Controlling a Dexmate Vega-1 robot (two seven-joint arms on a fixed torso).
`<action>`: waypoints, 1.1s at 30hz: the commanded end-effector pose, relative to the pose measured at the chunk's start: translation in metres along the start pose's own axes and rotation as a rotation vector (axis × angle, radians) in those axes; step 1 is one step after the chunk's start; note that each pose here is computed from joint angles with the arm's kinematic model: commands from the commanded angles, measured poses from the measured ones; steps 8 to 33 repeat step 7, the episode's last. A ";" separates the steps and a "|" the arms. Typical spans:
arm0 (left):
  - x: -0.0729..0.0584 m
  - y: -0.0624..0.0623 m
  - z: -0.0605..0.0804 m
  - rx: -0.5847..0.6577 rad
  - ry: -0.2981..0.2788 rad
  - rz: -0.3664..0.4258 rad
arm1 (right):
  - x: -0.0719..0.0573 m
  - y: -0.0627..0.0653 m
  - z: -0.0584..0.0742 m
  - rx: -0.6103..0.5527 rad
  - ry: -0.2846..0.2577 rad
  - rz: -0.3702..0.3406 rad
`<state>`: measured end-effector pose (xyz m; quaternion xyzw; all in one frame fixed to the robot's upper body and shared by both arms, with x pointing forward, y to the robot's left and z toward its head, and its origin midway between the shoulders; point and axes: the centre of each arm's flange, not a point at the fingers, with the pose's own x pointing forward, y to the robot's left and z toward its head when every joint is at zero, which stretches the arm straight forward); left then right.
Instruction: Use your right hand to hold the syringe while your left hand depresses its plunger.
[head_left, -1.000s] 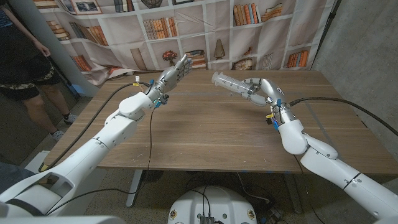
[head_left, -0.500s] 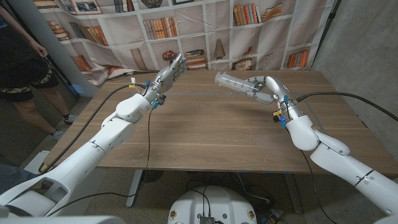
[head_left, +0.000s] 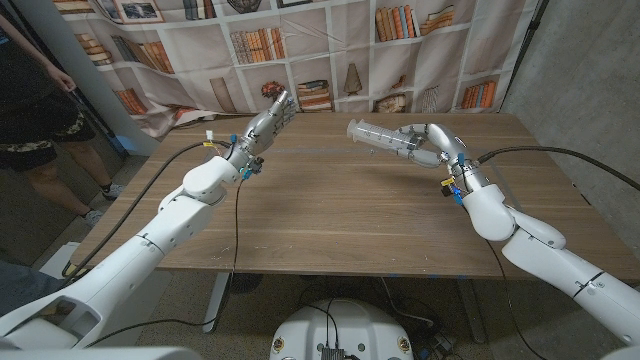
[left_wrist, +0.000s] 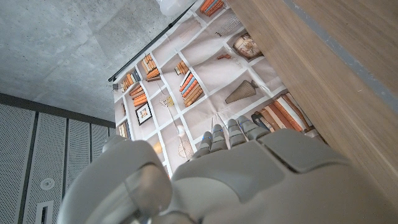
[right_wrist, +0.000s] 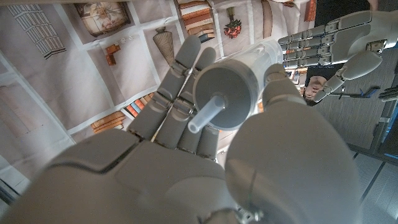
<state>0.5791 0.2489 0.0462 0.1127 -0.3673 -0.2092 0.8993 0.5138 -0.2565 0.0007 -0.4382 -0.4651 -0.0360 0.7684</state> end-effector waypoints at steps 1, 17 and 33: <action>-0.008 0.002 0.000 0.002 0.002 0.014 | 0.004 0.004 0.003 -0.006 -0.015 0.003; -0.004 0.000 -0.001 0.001 -0.002 0.007 | 0.007 0.004 0.003 -0.017 -0.019 0.002; -0.004 0.000 -0.001 0.001 -0.002 0.007 | 0.007 0.004 0.003 -0.017 -0.019 0.002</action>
